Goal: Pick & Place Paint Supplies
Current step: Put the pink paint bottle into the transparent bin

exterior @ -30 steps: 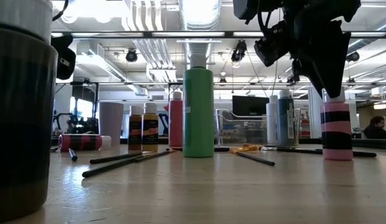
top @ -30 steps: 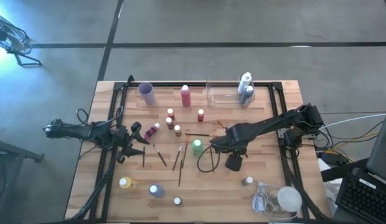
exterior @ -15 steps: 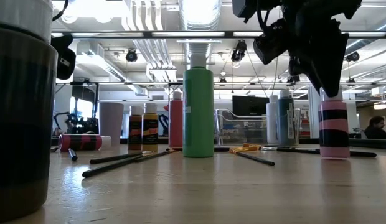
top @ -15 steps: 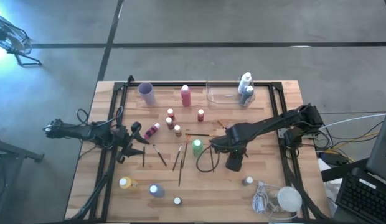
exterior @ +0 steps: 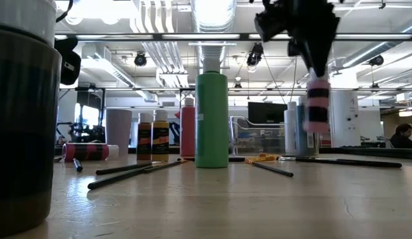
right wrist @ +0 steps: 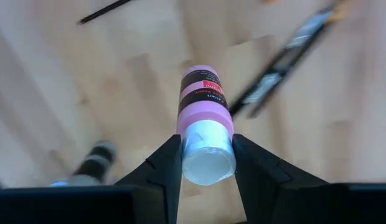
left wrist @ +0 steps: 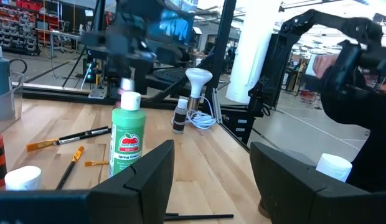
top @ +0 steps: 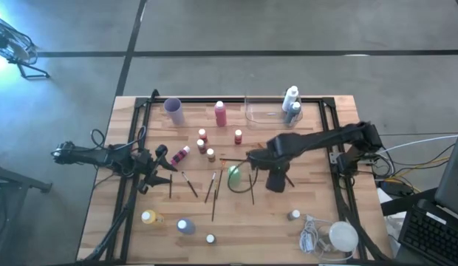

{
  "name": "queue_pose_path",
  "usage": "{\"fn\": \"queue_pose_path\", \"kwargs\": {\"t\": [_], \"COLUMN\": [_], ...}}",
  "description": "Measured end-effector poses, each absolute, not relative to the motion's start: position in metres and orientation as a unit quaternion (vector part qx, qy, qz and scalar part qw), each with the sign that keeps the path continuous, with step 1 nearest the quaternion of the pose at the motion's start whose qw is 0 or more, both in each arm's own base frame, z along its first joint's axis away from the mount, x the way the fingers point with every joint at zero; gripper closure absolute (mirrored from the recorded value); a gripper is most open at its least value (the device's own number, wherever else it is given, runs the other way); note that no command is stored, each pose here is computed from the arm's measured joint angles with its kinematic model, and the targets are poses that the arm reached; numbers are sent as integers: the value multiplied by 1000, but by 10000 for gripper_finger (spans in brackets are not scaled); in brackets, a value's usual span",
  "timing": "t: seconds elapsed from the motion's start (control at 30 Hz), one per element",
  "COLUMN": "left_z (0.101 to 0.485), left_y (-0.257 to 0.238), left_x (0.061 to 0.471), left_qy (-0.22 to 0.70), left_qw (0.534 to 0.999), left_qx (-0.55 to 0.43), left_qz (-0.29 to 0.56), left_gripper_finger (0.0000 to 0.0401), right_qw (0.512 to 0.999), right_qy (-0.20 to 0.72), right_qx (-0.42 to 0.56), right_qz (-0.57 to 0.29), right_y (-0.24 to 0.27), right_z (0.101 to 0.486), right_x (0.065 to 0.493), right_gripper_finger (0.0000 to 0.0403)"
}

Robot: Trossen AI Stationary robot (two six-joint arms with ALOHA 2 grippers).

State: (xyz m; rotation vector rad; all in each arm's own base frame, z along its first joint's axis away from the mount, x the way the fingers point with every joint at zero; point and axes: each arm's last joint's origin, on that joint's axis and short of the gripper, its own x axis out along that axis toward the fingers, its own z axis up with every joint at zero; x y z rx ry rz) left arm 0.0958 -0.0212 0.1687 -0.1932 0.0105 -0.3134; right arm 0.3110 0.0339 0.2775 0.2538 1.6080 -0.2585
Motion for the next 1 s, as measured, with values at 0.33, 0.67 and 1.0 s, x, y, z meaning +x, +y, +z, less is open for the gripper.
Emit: {"fn": "queue_pose_path", "kwargs": {"t": [0.33, 0.67, 1.0], "left_z": [169, 169, 169], "left_y": [-21, -21, -21], "left_x": [96, 96, 96], "left_qy": [5, 5, 5], "left_qw": [983, 983, 983], "left_qx": [-96, -96, -96], "left_qz": [-156, -156, -156], "left_gripper_finger": [185, 185, 185], "right_qw": [752, 761, 735], "right_qy": [633, 602, 613], "right_qx": [37, 47, 74], "right_qz": [-177, -239, -280], "right_y": [-34, -114, -165], "right_z": [337, 359, 351], "right_x": [322, 308, 290], "right_gripper_finger": [291, 291, 291]}}
